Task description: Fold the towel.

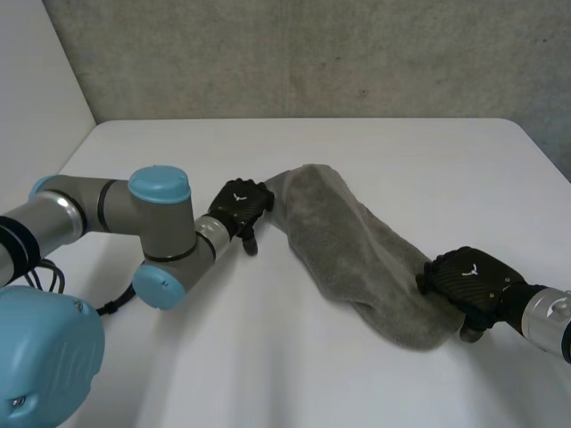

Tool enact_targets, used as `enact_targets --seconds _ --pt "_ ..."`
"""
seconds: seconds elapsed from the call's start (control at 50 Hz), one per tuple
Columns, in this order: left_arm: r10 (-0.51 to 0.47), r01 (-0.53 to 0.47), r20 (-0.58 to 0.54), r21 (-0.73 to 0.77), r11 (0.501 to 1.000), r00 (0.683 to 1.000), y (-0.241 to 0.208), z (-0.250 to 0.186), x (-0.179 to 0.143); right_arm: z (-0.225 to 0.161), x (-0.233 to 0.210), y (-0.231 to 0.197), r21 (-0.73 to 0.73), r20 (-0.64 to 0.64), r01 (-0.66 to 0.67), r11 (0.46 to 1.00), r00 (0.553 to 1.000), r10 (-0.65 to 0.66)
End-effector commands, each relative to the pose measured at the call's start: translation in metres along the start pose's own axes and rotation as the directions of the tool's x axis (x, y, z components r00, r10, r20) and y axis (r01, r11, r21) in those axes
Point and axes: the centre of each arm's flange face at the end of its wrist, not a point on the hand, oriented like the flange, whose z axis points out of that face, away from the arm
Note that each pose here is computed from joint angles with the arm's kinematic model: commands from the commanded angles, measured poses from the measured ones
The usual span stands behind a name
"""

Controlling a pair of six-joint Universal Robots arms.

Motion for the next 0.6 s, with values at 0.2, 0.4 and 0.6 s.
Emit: enact_targets --seconds 0.2,0.4,0.6 --pt "0.05 -0.052 0.034 0.075 0.996 0.998 -0.018 0.014 -0.005 0.001 0.001 0.001 -0.001 -0.002 0.001 1.0 1.0 -0.001" --pt "0.056 -0.058 0.024 0.103 0.993 0.998 -0.019 0.021 -0.002 0.001 0.001 0.001 -0.003 -0.002 0.0 1.0 1.0 0.0" --pt "0.062 -0.061 -0.004 0.099 0.993 0.998 -0.014 0.026 0.01 0.001 0.0 0.001 -0.004 0.0 0.0 1.0 1.0 0.0"
